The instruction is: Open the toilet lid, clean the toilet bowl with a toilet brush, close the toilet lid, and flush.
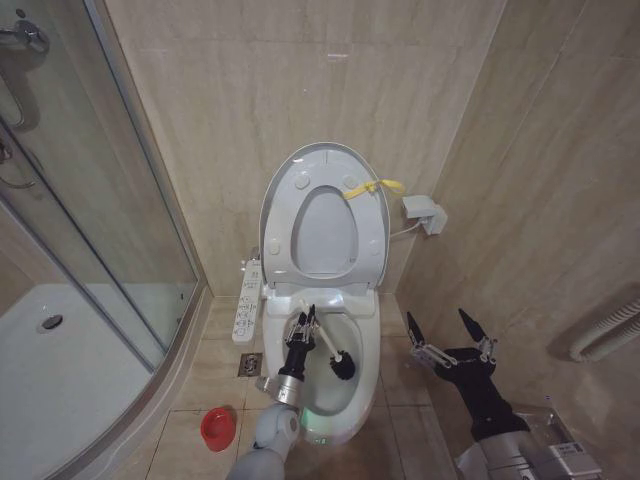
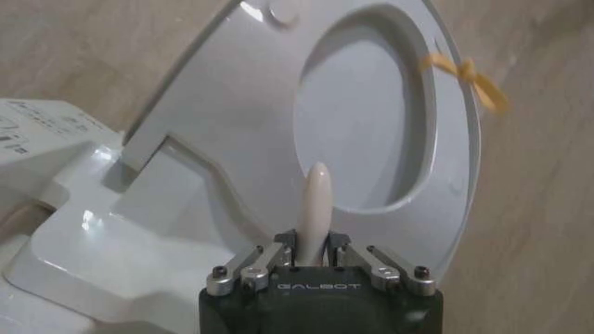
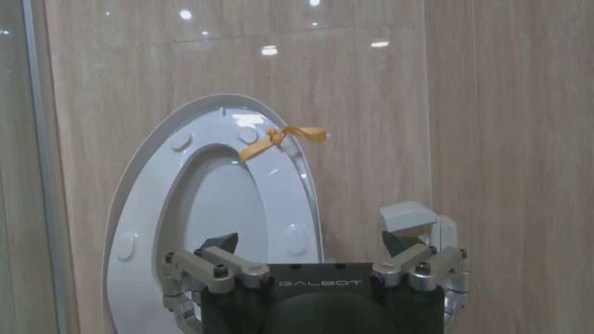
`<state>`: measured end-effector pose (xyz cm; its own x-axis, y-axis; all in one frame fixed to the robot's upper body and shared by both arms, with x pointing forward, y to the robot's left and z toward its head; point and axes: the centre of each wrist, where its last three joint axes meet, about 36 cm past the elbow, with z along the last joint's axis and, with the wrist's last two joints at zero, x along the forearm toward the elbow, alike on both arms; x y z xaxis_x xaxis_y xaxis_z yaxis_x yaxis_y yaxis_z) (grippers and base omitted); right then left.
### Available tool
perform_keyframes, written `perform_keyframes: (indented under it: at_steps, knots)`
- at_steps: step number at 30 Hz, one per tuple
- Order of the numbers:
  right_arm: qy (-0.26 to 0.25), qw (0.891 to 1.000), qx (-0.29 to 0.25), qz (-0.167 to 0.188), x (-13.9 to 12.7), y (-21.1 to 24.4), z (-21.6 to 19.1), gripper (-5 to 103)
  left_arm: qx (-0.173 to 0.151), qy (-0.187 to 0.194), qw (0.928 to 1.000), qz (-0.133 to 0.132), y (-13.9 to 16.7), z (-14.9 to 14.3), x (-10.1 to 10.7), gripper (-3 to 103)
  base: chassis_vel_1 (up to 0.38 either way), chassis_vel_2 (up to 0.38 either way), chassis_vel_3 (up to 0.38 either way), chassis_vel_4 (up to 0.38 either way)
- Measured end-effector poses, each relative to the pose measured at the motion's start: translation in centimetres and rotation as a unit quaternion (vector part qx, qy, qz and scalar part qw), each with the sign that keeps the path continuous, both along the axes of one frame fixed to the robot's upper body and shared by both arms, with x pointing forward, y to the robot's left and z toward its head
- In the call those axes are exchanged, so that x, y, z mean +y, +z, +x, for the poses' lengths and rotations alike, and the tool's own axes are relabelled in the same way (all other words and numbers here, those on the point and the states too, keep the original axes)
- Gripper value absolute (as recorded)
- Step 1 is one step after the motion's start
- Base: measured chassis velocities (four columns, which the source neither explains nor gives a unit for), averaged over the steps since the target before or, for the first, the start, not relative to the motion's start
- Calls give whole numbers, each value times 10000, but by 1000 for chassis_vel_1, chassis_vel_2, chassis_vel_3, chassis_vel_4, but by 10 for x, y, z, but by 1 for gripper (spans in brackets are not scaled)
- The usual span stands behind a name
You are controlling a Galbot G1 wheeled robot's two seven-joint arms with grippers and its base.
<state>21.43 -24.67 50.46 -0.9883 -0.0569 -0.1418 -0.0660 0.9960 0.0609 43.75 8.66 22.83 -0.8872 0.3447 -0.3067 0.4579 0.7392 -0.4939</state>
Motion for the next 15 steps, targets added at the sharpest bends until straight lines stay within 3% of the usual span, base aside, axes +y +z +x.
perform_keyframes:
  at_steps: [3, 4, 6, 15]
  knots:
    - [0, 10000, 0, 0, 0, 0, 0, 100, -118, -32, 9989, 458, -6, 3, 13, 22, 0, 0, 0, 0]
    - [0, 10000, 0, 0, 0, 0, 0, 100, -118, -32, 9989, 458, -6, 3, 13, 22, 0, 0, 0, 0]
    - [0, 10000, 0, 0, 0, 0, 0, 100, -302, -81, 9958, 866, -7, 3, 32, 22, 0, 0, 0, 0]
    - [0, 10000, 0, 0, 0, 0, 0, 100, -724, 95, 9898, 1222, 13, -1, 70, 20, 0, 0, 0, 0]
